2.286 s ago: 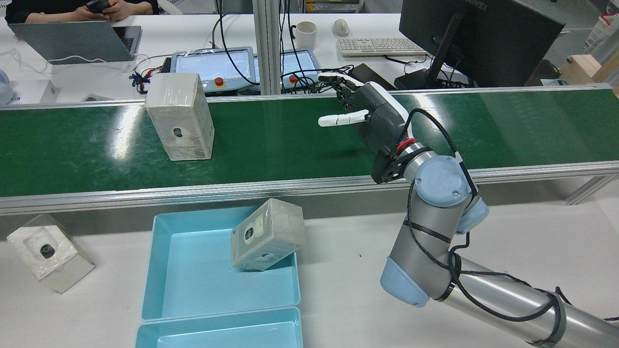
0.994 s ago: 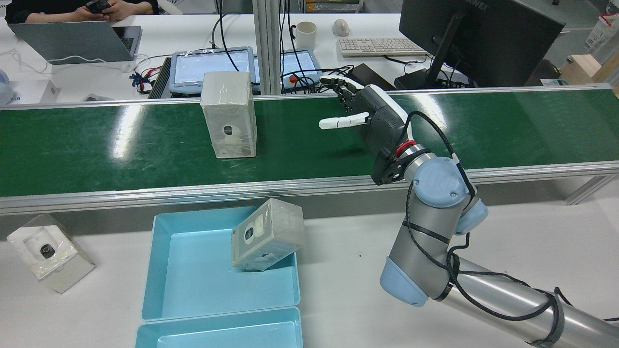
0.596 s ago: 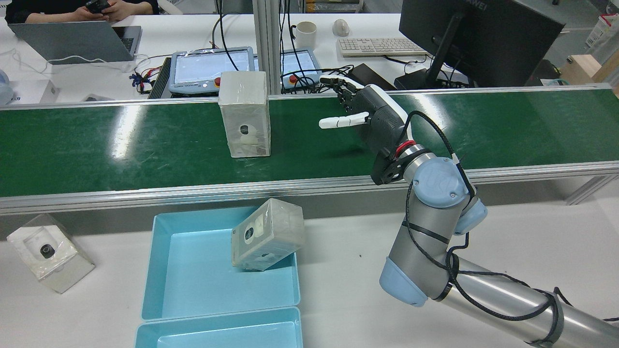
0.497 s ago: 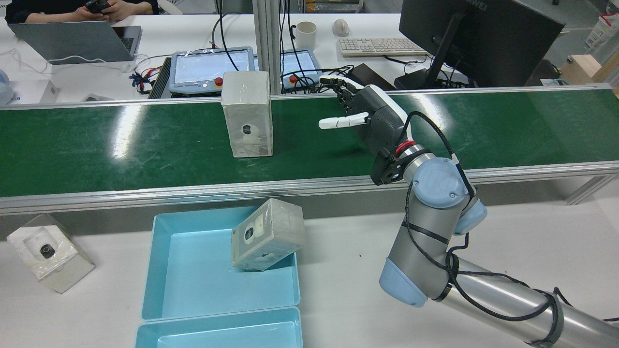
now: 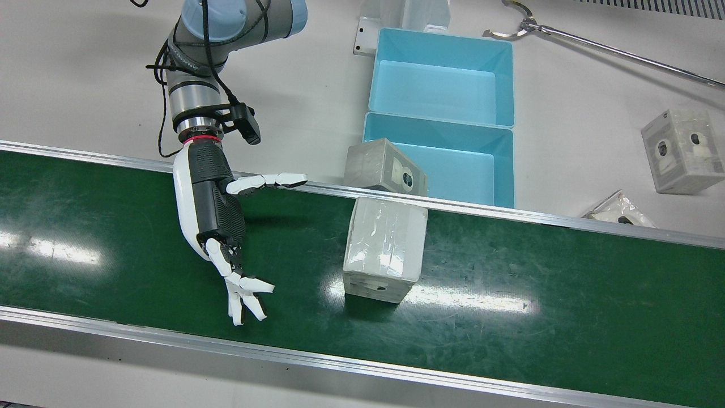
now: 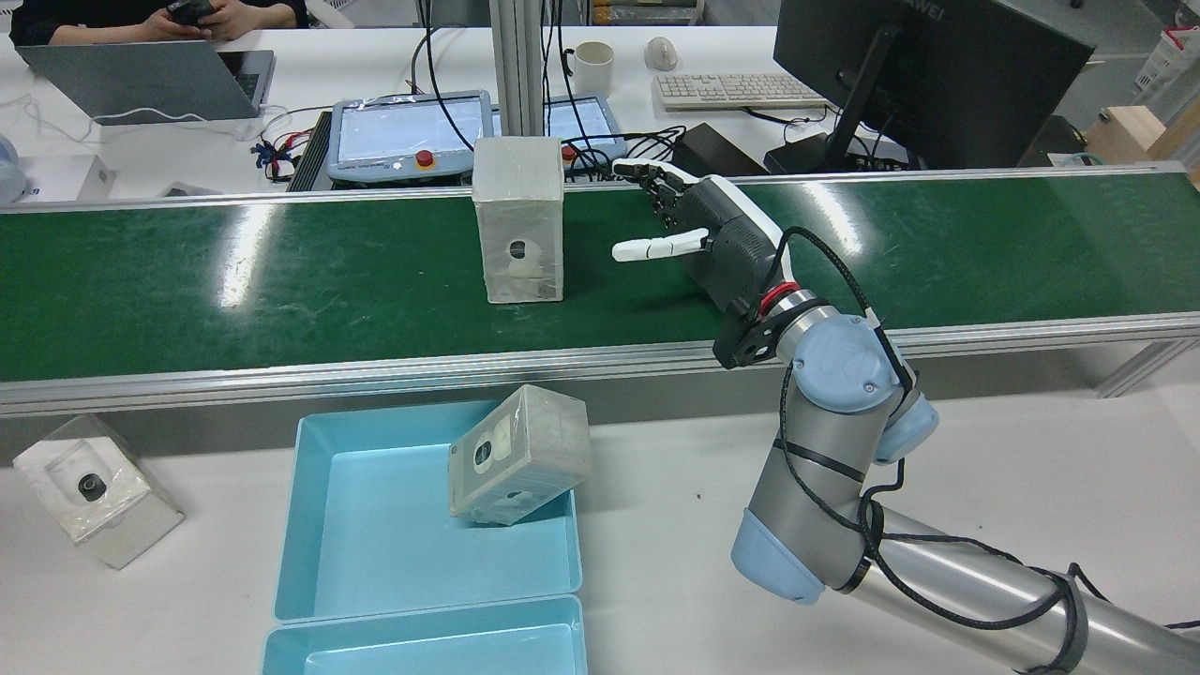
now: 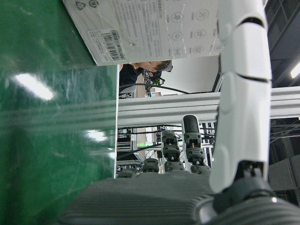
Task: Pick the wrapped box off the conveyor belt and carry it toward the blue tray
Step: 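Close the right hand fingers around the wrapped white box on the belt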
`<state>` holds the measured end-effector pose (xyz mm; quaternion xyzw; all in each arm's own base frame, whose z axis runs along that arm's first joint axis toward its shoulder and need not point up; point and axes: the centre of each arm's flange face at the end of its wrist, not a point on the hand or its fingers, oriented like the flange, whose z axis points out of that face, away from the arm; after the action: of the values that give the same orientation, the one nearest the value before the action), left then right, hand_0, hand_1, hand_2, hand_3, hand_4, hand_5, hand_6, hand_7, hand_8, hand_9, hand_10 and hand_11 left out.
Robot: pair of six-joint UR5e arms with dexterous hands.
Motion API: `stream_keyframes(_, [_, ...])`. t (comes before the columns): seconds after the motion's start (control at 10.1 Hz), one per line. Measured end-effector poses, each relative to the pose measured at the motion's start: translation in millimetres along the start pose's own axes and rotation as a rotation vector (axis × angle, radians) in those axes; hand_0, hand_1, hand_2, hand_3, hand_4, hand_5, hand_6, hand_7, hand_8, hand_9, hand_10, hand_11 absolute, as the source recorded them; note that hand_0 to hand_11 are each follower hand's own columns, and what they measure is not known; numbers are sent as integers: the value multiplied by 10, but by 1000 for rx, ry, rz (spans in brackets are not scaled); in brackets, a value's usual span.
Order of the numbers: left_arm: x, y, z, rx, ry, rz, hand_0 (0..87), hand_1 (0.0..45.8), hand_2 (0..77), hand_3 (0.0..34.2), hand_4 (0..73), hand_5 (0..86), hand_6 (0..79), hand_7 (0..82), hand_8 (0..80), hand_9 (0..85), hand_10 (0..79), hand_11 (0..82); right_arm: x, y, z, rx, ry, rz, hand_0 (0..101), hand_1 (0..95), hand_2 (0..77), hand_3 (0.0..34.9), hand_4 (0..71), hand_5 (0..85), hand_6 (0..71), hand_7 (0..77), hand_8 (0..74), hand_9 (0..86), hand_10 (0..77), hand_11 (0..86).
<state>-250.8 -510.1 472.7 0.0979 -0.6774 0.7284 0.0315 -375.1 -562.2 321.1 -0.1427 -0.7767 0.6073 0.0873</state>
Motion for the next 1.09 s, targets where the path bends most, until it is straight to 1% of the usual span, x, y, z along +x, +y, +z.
stream_keyframes(0.4, [0, 0, 0, 0, 0, 0, 0, 0, 11, 0, 0, 11, 5, 0, 5, 0, 5, 5, 15, -30, 6, 6, 1, -1, 481, 147, 114, 0, 115, 256, 49, 55, 16, 44, 0, 5])
stream_keyframes(0.5, [0, 0, 0, 0, 0, 0, 0, 0, 11, 0, 0, 11, 5, 0, 5, 0, 5, 5, 16, -32, 8, 6, 1, 0, 482, 147, 114, 0, 115, 256, 49, 55, 0, 33, 0, 5])
stream_keyframes(0.6, [0, 0, 0, 0, 0, 0, 0, 0, 5, 0, 0, 11, 5, 0, 5, 5, 0, 5, 17, -37, 9, 7, 1, 0, 482, 147, 114, 0, 115, 256, 49, 55, 0, 33, 0, 5])
stream_keyframes(0.7, [0, 0, 0, 0, 0, 0, 0, 0, 11, 0, 0, 11, 5, 0, 5, 0, 5, 5, 20, -46, 12, 9, 1, -2, 482, 147, 114, 0, 98, 245, 49, 55, 0, 27, 0, 5])
stream_keyframes(0.8, [0, 0, 0, 0, 0, 0, 0, 0, 11, 0, 0, 11, 5, 0, 5, 0, 5, 5, 28, -64, 15, 13, 2, -5, 481, 147, 114, 0, 109, 251, 49, 55, 0, 22, 0, 5])
stream_keyframes(0.89, [0, 0, 0, 0, 0, 0, 0, 0, 11, 0, 0, 11, 5, 5, 5, 0, 0, 5, 31, -79, 18, 16, 2, -7, 481, 147, 114, 0, 109, 251, 49, 55, 16, 22, 0, 5])
stream_keyframes(0.99, [0, 0, 0, 0, 0, 0, 0, 0, 11, 0, 0, 11, 5, 5, 5, 0, 0, 5, 34, -90, 19, 18, 2, -8, 481, 147, 114, 0, 109, 251, 49, 55, 0, 38, 0, 5])
stream_keyframes(1.09, [0, 0, 0, 0, 0, 0, 0, 0, 11, 0, 0, 11, 5, 5, 5, 5, 5, 5, 38, -94, 20, 19, 3, -9, 481, 147, 114, 0, 98, 251, 49, 55, 11, 38, 0, 5])
